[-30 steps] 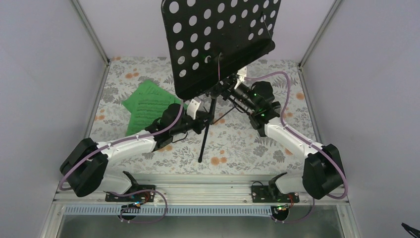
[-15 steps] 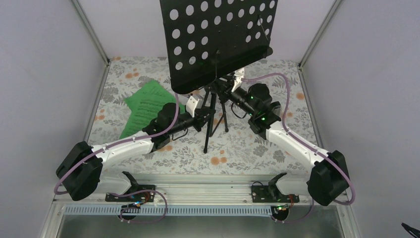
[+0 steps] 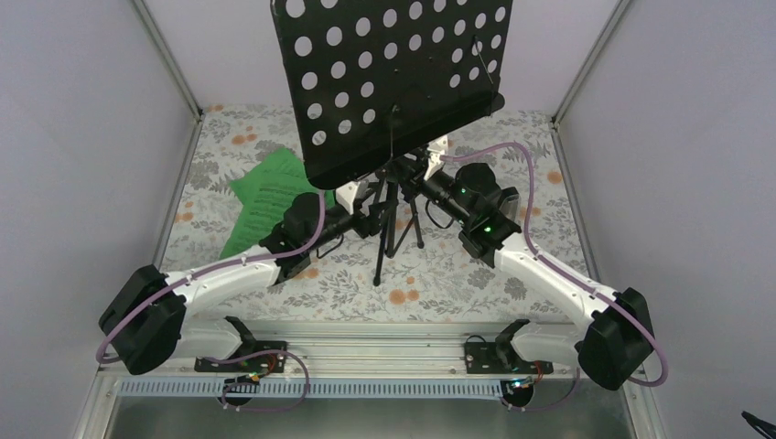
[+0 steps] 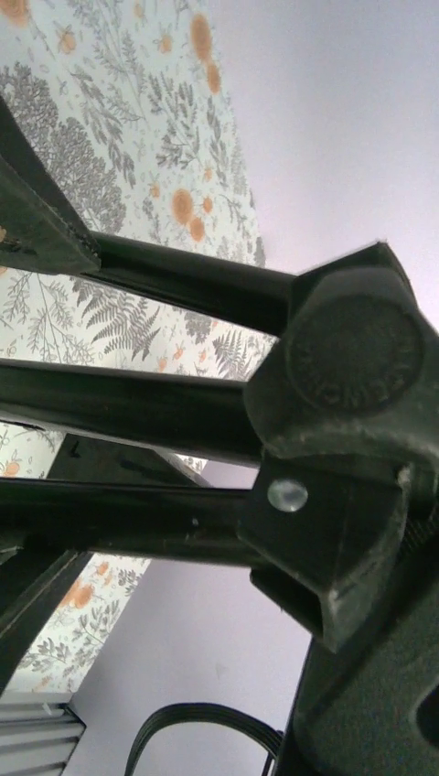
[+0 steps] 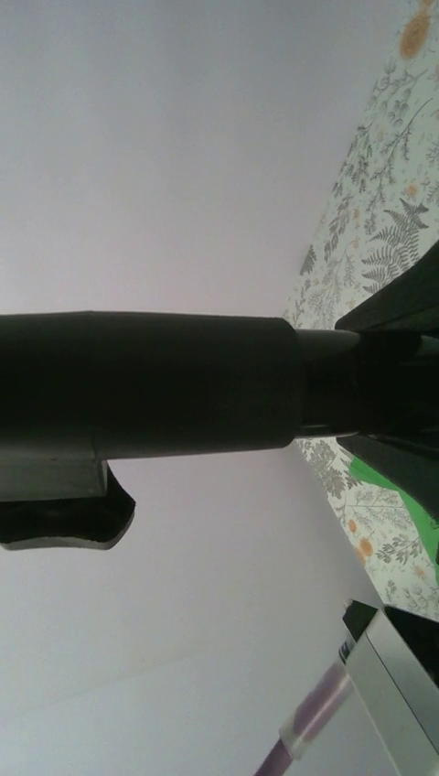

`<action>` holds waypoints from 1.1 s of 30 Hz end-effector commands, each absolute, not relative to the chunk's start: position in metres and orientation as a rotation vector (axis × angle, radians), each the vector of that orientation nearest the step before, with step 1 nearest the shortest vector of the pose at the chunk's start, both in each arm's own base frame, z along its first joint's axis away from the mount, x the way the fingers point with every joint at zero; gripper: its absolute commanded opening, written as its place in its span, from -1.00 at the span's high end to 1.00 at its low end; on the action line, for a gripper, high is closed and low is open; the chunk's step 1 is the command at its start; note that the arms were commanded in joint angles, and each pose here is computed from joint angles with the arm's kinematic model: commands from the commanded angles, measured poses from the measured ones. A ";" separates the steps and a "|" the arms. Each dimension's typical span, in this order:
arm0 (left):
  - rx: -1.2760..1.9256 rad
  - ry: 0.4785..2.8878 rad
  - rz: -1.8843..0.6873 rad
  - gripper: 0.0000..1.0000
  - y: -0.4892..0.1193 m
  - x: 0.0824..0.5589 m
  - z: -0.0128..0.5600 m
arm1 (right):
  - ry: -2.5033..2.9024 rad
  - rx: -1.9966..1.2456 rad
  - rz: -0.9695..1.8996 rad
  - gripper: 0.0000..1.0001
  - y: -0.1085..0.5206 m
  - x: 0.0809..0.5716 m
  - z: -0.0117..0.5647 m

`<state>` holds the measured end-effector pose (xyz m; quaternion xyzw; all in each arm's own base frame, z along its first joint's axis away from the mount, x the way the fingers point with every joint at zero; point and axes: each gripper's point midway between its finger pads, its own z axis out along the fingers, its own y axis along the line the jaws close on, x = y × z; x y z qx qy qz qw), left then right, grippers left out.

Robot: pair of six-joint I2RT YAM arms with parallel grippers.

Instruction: Pack up the instrument practice props

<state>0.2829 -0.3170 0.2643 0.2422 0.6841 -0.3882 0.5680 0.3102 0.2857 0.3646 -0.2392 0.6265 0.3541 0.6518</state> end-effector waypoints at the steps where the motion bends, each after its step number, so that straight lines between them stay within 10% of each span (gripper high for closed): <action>1: 0.505 1.497 -0.805 -0.41 -0.296 0.294 0.284 | 1.207 -0.506 0.847 0.92 0.274 0.284 0.430; 11: 0.493 1.438 -0.753 -0.99 -0.283 0.288 0.293 | 1.211 -0.506 0.847 0.92 0.274 0.285 0.430; 29: 0.507 1.442 -0.798 -1.00 -0.335 0.330 0.291 | 1.214 -0.487 0.887 0.92 0.276 0.283 0.431; 33: 0.495 1.419 -0.825 -0.73 -0.339 0.327 0.292 | 1.218 -0.467 0.885 0.93 0.272 0.283 0.433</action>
